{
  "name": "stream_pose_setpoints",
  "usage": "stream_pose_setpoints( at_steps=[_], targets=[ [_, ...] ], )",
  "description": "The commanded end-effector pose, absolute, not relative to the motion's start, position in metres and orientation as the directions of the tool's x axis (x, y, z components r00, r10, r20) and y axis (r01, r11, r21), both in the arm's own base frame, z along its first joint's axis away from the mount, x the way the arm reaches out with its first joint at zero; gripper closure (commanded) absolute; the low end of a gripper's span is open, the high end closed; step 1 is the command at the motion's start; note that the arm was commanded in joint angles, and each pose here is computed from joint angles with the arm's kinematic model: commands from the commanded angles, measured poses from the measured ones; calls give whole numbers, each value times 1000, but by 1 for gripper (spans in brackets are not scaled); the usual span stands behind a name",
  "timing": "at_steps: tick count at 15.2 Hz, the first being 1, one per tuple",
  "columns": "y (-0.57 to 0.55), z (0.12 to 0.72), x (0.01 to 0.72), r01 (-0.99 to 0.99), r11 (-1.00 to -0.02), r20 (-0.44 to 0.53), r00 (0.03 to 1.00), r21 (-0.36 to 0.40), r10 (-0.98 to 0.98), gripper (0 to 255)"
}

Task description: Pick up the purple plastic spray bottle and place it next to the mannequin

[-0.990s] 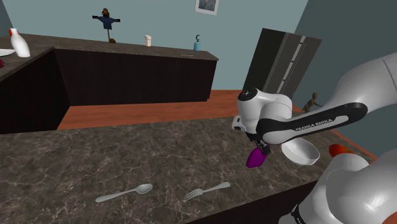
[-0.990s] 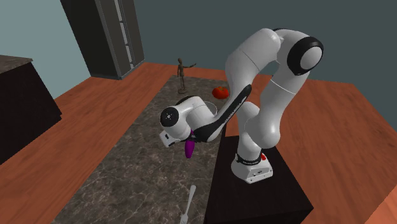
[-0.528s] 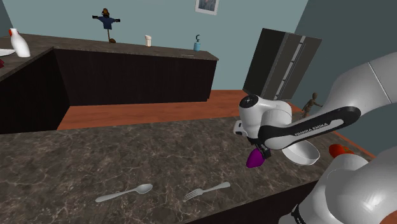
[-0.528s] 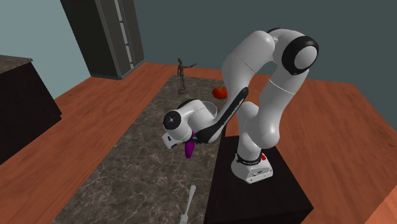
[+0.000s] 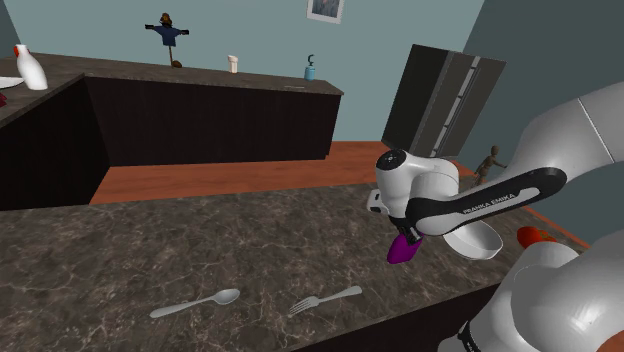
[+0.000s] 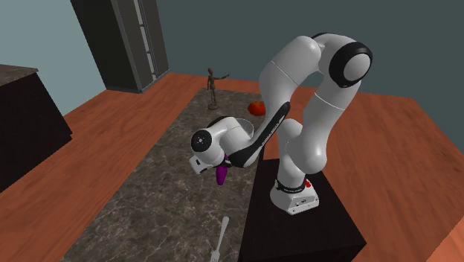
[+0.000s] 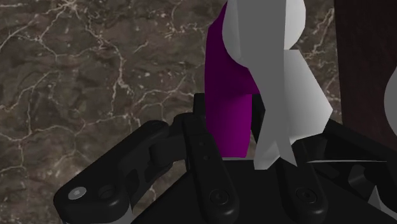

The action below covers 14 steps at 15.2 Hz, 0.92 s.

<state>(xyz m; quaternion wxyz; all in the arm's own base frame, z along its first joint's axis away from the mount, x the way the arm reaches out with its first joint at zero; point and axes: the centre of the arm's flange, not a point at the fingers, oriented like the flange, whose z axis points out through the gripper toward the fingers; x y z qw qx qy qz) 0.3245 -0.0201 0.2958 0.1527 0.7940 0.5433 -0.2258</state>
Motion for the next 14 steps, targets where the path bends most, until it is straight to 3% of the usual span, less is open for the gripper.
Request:
stream_pose_setpoints(
  at_steps=[1, 14],
  targets=[
    [-20, 296, 324, 932, -363, -525, 308, -3, 794, 255],
    [-20, 327, 325, 932, -363, -525, 308, -3, 794, 255]
  ],
)
